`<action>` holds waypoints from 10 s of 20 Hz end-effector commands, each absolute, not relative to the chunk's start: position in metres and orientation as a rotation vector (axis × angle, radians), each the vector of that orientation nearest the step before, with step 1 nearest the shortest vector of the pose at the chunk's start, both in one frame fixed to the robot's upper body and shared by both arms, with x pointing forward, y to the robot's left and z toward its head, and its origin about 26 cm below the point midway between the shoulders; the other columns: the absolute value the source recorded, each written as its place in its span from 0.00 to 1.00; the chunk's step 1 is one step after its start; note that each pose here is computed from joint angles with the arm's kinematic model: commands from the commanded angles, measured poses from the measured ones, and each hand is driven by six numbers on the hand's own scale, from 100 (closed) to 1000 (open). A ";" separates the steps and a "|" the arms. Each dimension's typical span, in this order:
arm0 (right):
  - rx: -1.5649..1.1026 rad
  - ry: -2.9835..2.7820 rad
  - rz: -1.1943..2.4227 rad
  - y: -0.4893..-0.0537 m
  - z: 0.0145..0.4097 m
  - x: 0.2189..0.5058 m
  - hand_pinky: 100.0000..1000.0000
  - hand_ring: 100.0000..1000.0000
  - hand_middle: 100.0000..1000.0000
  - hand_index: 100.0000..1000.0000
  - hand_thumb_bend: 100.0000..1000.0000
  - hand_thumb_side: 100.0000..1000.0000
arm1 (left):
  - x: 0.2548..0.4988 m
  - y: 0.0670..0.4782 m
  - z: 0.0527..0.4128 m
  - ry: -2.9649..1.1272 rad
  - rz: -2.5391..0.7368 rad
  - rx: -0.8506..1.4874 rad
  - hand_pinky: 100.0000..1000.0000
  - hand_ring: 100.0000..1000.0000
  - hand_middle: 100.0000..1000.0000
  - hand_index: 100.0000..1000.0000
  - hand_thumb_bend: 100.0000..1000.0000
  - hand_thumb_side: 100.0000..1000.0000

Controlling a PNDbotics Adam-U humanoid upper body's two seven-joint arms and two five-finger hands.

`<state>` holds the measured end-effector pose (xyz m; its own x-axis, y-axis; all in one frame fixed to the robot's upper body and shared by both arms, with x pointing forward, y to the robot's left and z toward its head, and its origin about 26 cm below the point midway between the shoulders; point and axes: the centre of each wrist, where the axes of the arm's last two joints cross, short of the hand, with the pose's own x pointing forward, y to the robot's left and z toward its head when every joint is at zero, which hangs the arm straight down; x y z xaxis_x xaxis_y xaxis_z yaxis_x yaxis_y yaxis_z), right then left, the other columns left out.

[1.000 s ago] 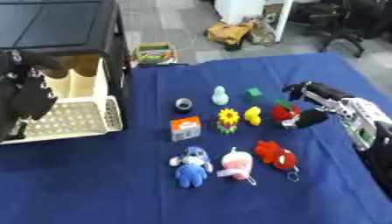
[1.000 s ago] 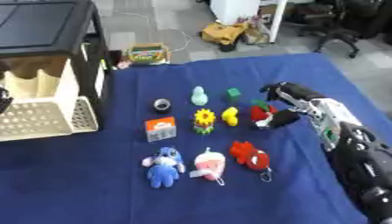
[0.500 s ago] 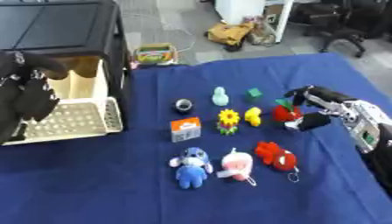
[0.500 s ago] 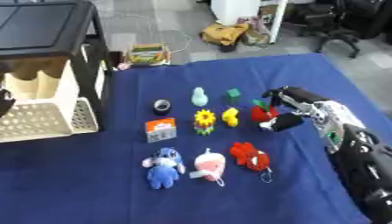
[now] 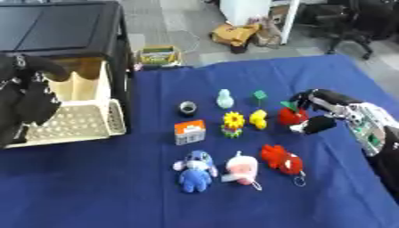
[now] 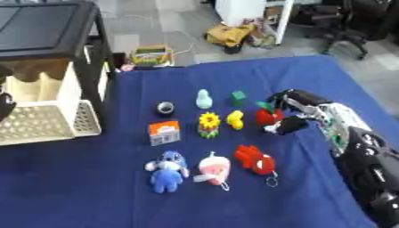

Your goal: Pick up objects from table and place into drawer.

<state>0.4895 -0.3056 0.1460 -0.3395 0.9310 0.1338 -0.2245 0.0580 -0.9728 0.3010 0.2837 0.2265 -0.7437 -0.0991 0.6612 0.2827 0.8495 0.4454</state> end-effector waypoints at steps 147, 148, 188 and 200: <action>-0.532 -2.337 1.299 0.020 0.302 0.413 0.51 0.66 0.57 0.83 0.36 0.67 | 0.303 0.276 0.244 -2.299 -0.627 -0.235 0.00 0.00 0.00 0.66 0.11 1.00; -0.542 -2.332 1.311 0.020 0.303 0.412 0.51 0.66 0.57 0.83 0.36 0.67 | 0.303 0.276 0.244 -2.299 -0.626 -0.235 0.00 0.00 0.00 0.66 0.11 1.00; -0.687 -2.586 0.200 -0.126 0.339 0.371 0.50 0.65 0.57 0.84 0.00 0.83 | 0.298 0.292 0.243 -2.459 -0.720 -0.131 0.00 0.01 0.12 0.73 0.03 1.00; -0.778 -2.481 0.217 -0.178 0.314 0.381 0.60 0.71 0.64 0.90 0.00 1.00 | 0.289 0.324 0.256 -2.568 -0.869 0.057 0.18 0.29 0.31 0.69 0.00 1.00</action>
